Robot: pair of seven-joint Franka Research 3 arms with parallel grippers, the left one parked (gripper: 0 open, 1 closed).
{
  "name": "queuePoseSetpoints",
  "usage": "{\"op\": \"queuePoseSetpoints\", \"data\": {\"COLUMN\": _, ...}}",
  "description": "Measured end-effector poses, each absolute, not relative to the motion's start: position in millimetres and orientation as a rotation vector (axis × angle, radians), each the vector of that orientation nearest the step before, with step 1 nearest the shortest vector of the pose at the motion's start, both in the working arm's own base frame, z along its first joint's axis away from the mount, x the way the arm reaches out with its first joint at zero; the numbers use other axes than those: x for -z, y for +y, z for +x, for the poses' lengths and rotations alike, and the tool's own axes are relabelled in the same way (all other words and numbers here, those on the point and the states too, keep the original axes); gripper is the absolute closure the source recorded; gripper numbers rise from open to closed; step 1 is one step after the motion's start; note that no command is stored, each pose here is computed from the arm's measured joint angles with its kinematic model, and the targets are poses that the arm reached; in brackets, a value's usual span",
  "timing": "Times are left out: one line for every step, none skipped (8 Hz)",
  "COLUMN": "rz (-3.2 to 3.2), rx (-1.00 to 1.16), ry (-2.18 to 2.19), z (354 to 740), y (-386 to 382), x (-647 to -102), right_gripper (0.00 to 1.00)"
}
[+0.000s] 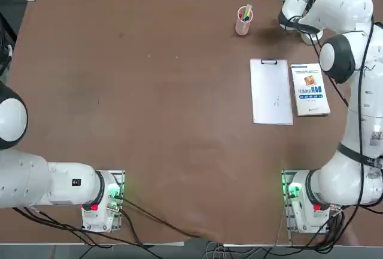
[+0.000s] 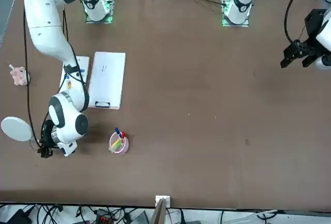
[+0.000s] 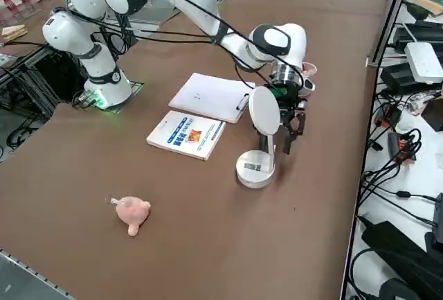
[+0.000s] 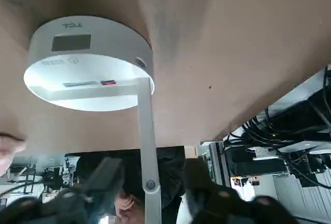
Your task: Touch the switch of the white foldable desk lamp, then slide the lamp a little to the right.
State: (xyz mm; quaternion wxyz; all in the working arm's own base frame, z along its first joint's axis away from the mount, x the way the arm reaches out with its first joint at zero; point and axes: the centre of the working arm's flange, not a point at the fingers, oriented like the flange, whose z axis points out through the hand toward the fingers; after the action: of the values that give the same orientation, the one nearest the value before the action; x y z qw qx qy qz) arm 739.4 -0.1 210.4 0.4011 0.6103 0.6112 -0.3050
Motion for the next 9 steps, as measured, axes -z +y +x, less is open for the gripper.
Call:
{"op": "queuePoseSetpoints", "data": {"rz": 1.543, "rx": 0.776, "ry": 1.548, "z": 738.9, "y": -1.0, "x": -207.1, "right_gripper": 0.59}}
{"op": "queuePoseSetpoints", "data": {"rz": 1.541, "rx": 0.779, "ry": 1.551, "z": 738.4, "y": -0.9, "x": -204.3, "right_gripper": 0.78}}
{"op": "queuePoseSetpoints", "data": {"rz": 1.543, "rx": 0.783, "ry": 1.548, "z": 738.2, "y": -1.9, "x": -204.3, "right_gripper": 0.85}}
{"op": "queuePoseSetpoints", "data": {"rz": 1.547, "rx": 0.783, "ry": 1.544, "z": 738.5, "y": -4.7, "x": -204.8, "right_gripper": 0.85}}
{"op": "queuePoseSetpoints", "data": {"rz": 1.554, "rx": 0.786, "ry": 1.538, "z": 738.8, "y": -10.6, "x": -205.4, "right_gripper": 0.85}}
{"op": "queuePoseSetpoints", "data": {"rz": 1.563, "rx": 0.789, "ry": 1.529, "z": 739.3, "y": -17.9, "x": -206.5, "right_gripper": 0.85}}
{"op": "queuePoseSetpoints", "data": {"rz": 1.569, "rx": 0.789, "ry": 1.525, "z": 740.5, "y": -22.2, "x": -209.4, "right_gripper": 0.85}}
{"op": "queuePoseSetpoints", "data": {"rz": 1.599, "rx": 0.806, "ry": 1.527, "z": 739.7, "y": -24.7, "x": -213.0, "right_gripper": 0.85}}
{"op": "queuePoseSetpoints", "data": {"rz": 1.661, "rx": 0.838, "ry": 1.528, "z": 736.1, "y": -29.6, "x": -215.4, "right_gripper": 0.85}}
